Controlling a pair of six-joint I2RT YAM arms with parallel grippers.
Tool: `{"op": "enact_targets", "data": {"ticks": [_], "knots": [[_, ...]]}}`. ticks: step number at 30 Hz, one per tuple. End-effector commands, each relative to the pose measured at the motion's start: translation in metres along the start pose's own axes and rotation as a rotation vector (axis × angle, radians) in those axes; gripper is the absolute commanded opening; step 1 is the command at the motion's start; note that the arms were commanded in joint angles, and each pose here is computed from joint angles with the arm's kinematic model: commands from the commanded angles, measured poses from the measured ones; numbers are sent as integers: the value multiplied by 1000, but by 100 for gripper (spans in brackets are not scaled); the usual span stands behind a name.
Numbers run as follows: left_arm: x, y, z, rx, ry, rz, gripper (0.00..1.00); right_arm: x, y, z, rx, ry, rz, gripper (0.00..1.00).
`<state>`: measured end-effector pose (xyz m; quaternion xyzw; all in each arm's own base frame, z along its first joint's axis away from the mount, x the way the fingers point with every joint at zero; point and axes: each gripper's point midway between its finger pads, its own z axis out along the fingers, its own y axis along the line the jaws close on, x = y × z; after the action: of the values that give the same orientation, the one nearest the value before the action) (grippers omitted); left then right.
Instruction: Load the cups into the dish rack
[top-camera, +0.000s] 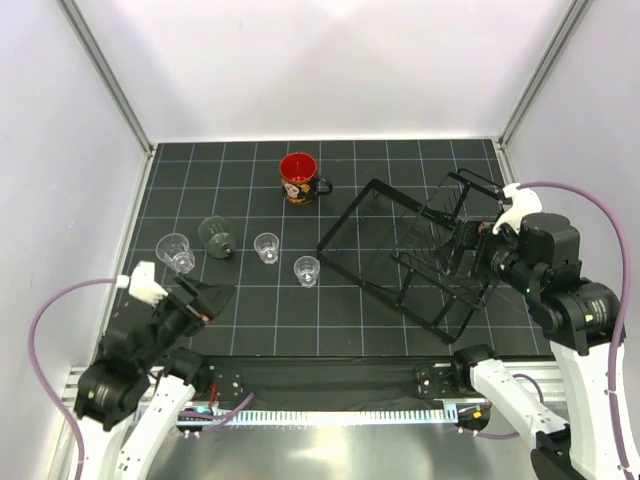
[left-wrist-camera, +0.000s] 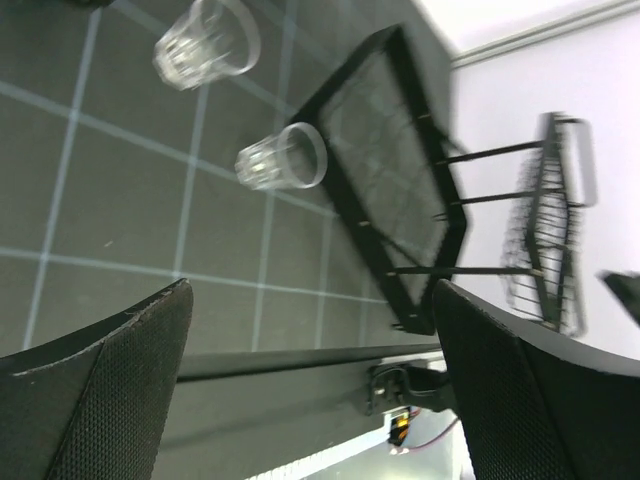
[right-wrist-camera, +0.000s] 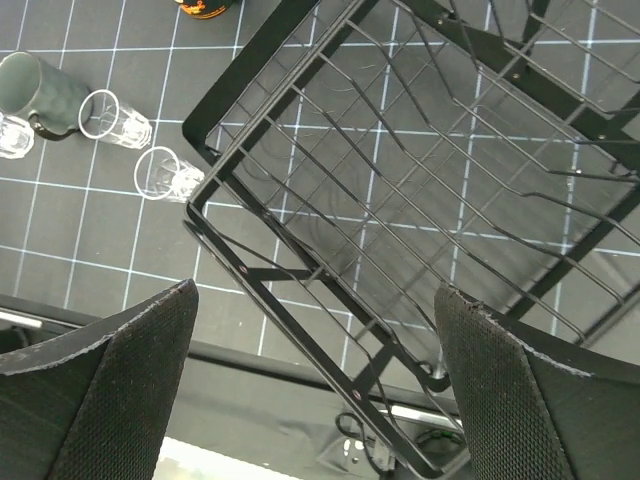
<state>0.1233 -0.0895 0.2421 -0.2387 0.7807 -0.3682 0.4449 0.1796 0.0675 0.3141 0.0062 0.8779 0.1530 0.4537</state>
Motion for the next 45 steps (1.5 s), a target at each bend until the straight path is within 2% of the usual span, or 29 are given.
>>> {"op": "enact_targets", "data": {"ticks": [1, 4, 7, 11, 13, 18, 20, 26, 34, 37, 43, 45], "knots": [[7, 16, 20, -120, 64, -10, 97, 3, -9, 2, 35, 6, -47, 100], [18, 22, 44, -208, 174, -1, 92, 3, 1, 6, -23, 28, -65, 100], [17, 25, 66, -288, 223, 22, 86, 1, 13, 7, -87, 33, -81, 100], [6, 26, 89, -369, 216, 87, 79, -7, 7, 13, -44, 22, -97, 100], [7, 22, 100, -391, 215, 116, 79, -13, -2, 14, 16, 15, -106, 100], [41, -3, 143, -410, 292, 263, 78, -16, -6, 18, 77, 44, -163, 100], [52, 2, 158, -456, 304, 300, 79, -13, -6, 18, 75, 46, -167, 100], [63, -8, 193, -450, 284, 289, 77, -6, 2, 14, 18, 41, -174, 100], [69, 0, 232, -537, 268, 331, 73, -14, 14, -6, -48, 3, -179, 100], [78, 9, 243, -572, 292, 350, 68, -12, 14, -8, -54, 1, -187, 100], [80, 18, 246, -607, 287, 347, 65, -7, 12, -6, -48, 4, -198, 100], [82, 21, 246, -611, 292, 348, 59, -10, 5, -5, -4, -19, -178, 100]]}}
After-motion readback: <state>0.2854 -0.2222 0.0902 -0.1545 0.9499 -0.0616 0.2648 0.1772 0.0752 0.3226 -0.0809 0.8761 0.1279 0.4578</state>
